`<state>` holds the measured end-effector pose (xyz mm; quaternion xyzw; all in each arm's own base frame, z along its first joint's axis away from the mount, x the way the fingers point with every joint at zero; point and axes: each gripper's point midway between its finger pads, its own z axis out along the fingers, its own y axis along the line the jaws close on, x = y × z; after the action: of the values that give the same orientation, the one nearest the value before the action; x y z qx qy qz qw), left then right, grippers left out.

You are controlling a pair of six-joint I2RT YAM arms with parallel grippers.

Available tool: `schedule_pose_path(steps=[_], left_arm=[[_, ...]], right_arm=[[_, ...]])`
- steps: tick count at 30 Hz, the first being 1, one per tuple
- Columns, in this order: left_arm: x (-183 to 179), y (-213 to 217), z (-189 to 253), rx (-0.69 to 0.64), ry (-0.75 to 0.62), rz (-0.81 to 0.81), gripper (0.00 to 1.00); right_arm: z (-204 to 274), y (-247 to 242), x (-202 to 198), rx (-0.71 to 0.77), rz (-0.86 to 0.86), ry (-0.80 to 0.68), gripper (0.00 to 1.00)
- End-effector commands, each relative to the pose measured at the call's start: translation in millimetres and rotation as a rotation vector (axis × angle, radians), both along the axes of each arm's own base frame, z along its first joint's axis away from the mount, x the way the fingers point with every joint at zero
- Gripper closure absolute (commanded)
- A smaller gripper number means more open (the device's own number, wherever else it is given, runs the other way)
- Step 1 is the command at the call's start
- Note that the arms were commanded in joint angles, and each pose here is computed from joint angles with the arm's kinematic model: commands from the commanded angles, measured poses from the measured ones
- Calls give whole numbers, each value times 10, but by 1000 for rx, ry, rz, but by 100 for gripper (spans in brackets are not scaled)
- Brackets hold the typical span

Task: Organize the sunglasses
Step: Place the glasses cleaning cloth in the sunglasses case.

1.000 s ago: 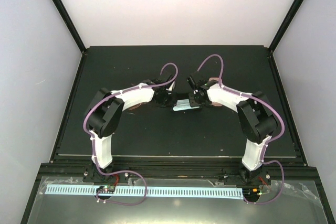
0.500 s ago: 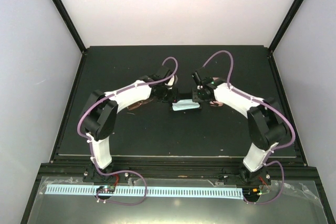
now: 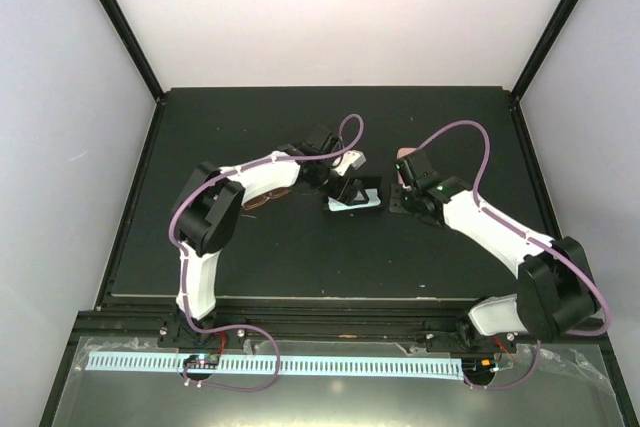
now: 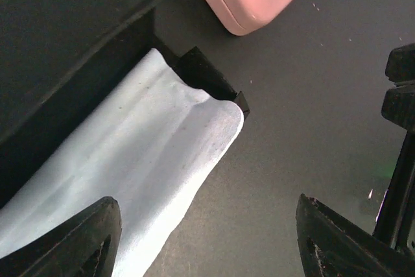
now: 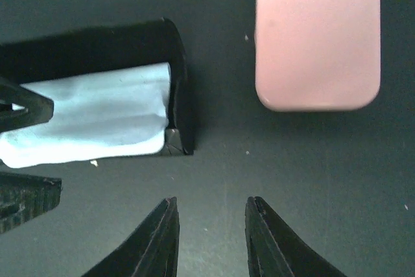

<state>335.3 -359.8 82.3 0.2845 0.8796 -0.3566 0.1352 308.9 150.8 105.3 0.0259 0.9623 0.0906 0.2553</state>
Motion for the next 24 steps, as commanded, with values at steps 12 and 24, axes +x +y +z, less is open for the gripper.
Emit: schedule_pose_path(steps=[12, 24], left_arm=[[14, -124, -215, -34, -36, -174, 23], [-32, -19, -384, 39, -33, -189, 23]], right_arm=[[-59, -49, -164, 28, -15, 29, 70], [-105, -43, -187, 31, -13, 45, 70]])
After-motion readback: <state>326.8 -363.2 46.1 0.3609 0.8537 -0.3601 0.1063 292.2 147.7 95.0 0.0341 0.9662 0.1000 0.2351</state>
